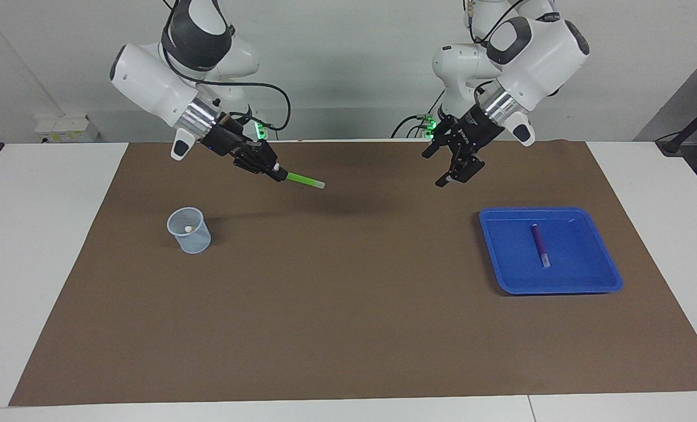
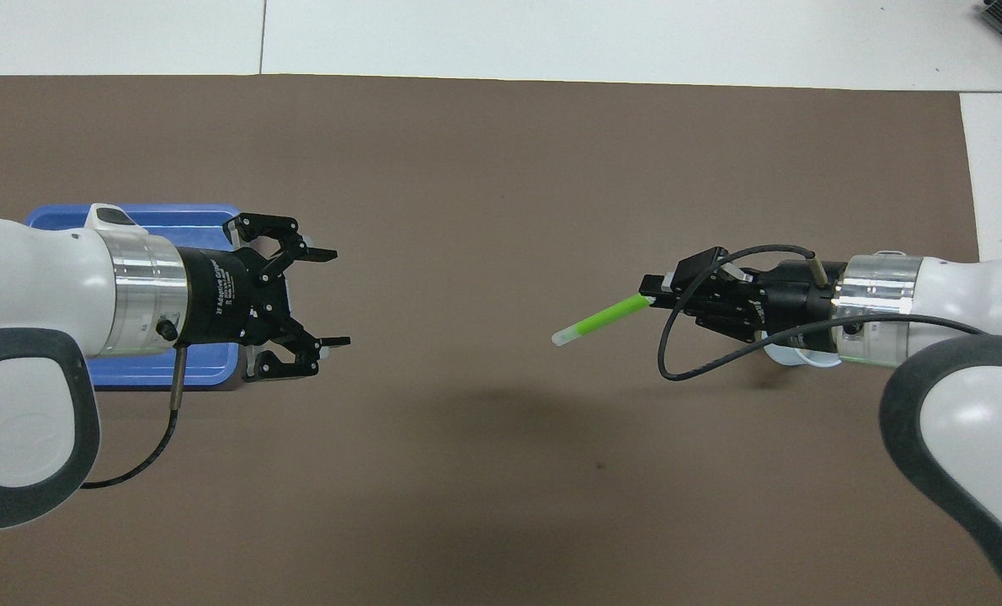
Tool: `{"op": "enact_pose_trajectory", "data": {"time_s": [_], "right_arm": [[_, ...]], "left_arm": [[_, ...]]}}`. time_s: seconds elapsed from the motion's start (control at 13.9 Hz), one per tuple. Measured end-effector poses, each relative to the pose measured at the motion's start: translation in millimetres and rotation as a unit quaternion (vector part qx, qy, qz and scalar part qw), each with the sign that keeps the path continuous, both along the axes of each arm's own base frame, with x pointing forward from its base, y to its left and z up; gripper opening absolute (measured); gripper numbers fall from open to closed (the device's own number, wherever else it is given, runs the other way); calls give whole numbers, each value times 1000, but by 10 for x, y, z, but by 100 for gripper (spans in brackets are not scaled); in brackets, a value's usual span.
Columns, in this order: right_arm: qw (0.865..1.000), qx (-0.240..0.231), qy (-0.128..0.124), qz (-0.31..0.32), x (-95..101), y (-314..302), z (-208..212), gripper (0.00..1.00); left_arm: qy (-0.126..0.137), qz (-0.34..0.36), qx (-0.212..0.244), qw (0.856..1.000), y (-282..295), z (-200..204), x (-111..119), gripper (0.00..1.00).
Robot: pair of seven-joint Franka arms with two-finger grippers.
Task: Right arm passes pens to left for tray arrangement
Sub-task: 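Carry the green pen toward the left gripper while the left gripper approaches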
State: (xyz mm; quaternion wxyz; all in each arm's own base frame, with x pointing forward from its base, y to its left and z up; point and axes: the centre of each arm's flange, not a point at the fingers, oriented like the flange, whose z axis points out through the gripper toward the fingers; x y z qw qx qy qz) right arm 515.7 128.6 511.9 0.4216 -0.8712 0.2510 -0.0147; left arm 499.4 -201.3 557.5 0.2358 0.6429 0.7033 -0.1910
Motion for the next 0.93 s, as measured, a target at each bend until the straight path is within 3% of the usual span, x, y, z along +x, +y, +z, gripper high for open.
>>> {"op": "enact_pose_trajectory", "data": {"time_s": [0.36, 0.65, 0.93], "right_arm": [[993, 54, -12, -101, -140, 414, -259, 19], [989, 68, -12, -129, -311, 784, -302, 19], [988, 72, -12, -135, -353, 861, -308, 19]], "left_arm": [[4, 18, -7, 1000, -510, -36, -194, 92], [-13, 30, -13, 999, -958, -186, -479, 92], [-26, 37, -20, 999, -1112, -172, -592, 92]]}}
